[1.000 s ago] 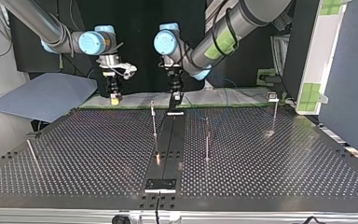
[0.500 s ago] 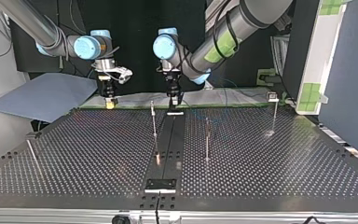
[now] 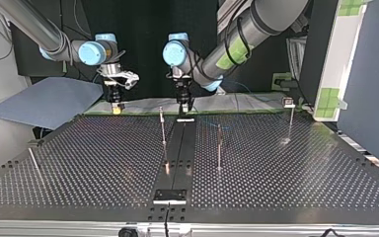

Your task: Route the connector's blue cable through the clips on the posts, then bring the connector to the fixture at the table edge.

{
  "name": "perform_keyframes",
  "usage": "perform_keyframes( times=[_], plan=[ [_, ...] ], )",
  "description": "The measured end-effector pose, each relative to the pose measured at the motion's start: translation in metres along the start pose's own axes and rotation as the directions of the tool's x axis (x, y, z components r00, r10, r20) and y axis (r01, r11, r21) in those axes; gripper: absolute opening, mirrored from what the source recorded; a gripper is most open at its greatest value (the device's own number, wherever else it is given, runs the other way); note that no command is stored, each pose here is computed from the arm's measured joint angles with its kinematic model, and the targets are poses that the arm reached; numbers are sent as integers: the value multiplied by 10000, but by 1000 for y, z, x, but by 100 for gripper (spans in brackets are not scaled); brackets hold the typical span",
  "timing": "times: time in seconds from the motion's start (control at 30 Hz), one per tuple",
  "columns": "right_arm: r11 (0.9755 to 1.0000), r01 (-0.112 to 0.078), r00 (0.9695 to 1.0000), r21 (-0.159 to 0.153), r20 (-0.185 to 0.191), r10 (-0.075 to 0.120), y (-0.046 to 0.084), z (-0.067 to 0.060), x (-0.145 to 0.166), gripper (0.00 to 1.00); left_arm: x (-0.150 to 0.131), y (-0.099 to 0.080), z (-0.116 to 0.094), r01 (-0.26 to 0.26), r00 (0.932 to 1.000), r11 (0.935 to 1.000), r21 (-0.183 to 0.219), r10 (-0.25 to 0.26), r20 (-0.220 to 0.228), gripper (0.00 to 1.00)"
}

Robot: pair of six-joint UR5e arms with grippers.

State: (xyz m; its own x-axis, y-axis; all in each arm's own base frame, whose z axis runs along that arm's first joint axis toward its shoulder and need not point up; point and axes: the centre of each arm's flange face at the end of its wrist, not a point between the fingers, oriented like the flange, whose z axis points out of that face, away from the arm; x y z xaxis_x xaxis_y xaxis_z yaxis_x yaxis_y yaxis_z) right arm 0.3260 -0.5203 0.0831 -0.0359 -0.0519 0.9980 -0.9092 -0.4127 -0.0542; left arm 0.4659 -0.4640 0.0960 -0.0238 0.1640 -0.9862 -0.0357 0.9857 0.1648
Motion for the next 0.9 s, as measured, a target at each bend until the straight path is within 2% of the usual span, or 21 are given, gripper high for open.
perform_keyframes(
  times=[0.53,0.73,0.9],
  plan=[
    [10000,18,10000,-12,-71,-18,4,12,8,0,-7,-2,9,191,9997,9997,143,-193,158,2],
    [10000,51,10000,30,-40,-51,3,12,8,0,-6,0,9,137,9999,9998,141,-138,53,2],
    [9999,124,9998,82,132,-125,1,10,6,0,-3,-1,3,17,9998,9998,216,-12,-201,2]
  ],
)
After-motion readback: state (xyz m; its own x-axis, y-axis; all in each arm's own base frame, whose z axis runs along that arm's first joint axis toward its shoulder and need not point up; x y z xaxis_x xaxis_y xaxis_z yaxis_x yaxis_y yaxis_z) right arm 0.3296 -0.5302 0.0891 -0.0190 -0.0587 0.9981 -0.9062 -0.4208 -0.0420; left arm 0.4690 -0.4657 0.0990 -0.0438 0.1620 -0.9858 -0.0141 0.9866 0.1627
